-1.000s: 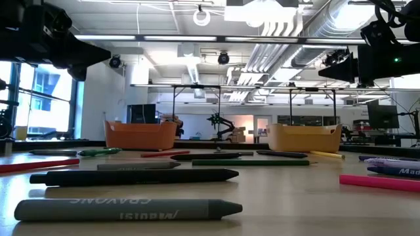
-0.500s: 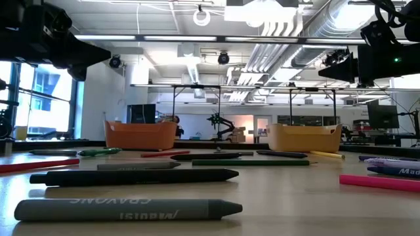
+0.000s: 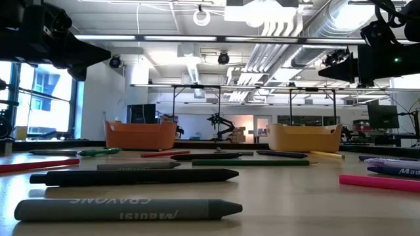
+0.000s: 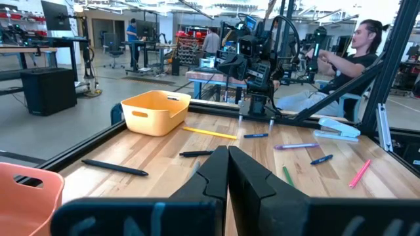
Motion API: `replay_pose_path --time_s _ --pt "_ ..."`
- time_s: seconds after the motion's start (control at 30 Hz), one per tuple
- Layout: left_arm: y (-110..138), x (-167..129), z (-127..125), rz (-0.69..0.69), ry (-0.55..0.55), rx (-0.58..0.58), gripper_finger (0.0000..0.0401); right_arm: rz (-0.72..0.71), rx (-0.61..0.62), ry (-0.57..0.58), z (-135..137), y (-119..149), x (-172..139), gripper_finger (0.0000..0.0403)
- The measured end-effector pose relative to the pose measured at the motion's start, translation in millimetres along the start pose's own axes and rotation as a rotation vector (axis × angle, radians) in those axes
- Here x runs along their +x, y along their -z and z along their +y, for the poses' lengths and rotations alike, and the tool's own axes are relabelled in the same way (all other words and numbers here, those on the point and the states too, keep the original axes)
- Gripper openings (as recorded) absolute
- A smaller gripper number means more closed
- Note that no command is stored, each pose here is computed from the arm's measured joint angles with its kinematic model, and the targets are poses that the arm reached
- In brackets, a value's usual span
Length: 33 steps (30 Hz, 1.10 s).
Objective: Sort crayons/erasers/pens/pencils in bins
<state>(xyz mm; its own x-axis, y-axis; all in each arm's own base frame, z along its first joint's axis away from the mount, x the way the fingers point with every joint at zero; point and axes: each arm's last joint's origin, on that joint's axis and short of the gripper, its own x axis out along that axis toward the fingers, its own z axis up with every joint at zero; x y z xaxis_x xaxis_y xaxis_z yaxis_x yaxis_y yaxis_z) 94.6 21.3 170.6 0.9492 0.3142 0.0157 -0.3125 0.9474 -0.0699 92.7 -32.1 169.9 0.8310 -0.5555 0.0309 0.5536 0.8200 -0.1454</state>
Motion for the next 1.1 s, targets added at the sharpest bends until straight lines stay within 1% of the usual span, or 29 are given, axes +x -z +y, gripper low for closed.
replay_pose_path --time_s 0.27,0.43,0.73,0.9,1.1 --pt "-0.1 0.0 0.0 0.000 0.000 0.000 0.0000 -0.003 0.001 0.000 0.0 -0.3 0.0 0.0000" --pt "0.0 0.0 0.0 0.000 0.000 0.000 0.0000 -0.031 0.012 0.005 -0.5 -3.1 0.0 0.0000" --pt "0.0 0.0 0.0 0.000 0.000 0.000 0.0000 -0.178 0.173 0.014 -3.3 -17.7 -1.6 0.0000" --pt "-0.1 0.0 0.0 0.000 0.000 0.000 0.0000 -0.261 0.204 0.018 -5.1 -25.6 -3.4 0.0000" --pt "-0.1 0.0 0.0 0.000 0.000 0.000 0.0000 -0.348 0.190 -0.086 -4.5 -37.0 -6.5 0.0000"
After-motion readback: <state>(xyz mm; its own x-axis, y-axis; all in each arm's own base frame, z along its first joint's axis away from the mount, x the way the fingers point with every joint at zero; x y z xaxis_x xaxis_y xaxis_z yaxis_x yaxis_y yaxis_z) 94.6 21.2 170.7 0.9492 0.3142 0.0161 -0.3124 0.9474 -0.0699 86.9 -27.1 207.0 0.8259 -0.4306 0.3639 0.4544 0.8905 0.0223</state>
